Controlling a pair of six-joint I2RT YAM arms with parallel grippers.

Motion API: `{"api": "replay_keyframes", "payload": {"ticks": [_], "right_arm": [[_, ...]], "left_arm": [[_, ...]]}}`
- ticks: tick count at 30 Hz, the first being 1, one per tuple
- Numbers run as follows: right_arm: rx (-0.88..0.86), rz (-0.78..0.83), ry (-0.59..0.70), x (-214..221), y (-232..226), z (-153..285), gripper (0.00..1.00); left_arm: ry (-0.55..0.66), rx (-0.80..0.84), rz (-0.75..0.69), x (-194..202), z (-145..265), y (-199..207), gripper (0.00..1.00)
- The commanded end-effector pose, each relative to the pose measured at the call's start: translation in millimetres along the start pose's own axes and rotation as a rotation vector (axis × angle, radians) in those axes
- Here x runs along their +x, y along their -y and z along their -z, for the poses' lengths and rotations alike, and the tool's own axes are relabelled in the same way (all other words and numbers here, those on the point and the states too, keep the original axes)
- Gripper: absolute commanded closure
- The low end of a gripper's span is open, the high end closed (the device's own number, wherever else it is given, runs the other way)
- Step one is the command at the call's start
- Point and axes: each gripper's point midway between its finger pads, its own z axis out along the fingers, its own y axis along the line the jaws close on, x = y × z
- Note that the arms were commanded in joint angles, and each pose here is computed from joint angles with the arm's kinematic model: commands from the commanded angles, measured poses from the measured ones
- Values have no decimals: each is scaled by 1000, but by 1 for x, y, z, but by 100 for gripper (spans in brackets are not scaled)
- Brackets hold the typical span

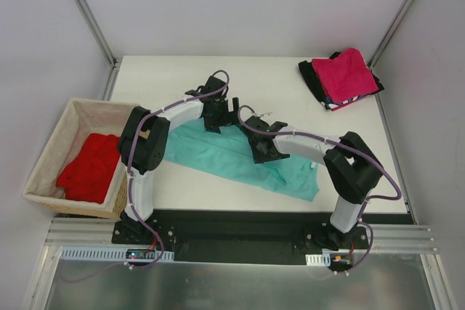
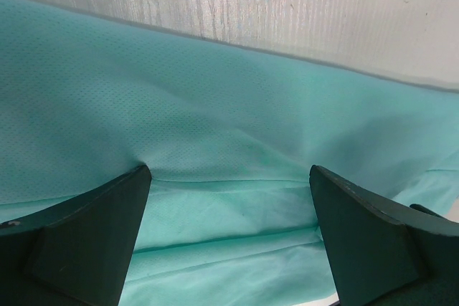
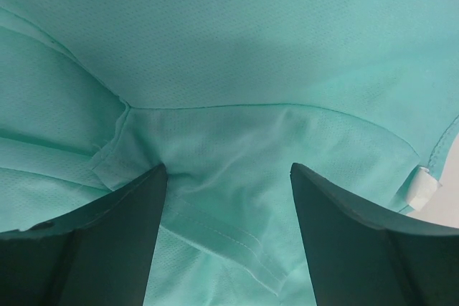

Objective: Fold and stack the t-shirts

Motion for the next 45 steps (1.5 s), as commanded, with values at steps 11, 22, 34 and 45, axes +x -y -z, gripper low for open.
{"api": "replay_keyframes", "payload": {"ticks": [11,22,34,45], "right_arm": [[71,-70,324,-101,61,118,25],[-31,-155,345,-77,78,146,25],[-38,-241,174,-33,84,78,25],[-7,-378,22,-10,105,23,25]], "left_arm": [[121,167,-130,-30,71,59,5],[215,-46,-155,-21,169,30,4],[213,-259,-99,40,208,-48,4],[248,-240,-82,46,230,-59,3]]}}
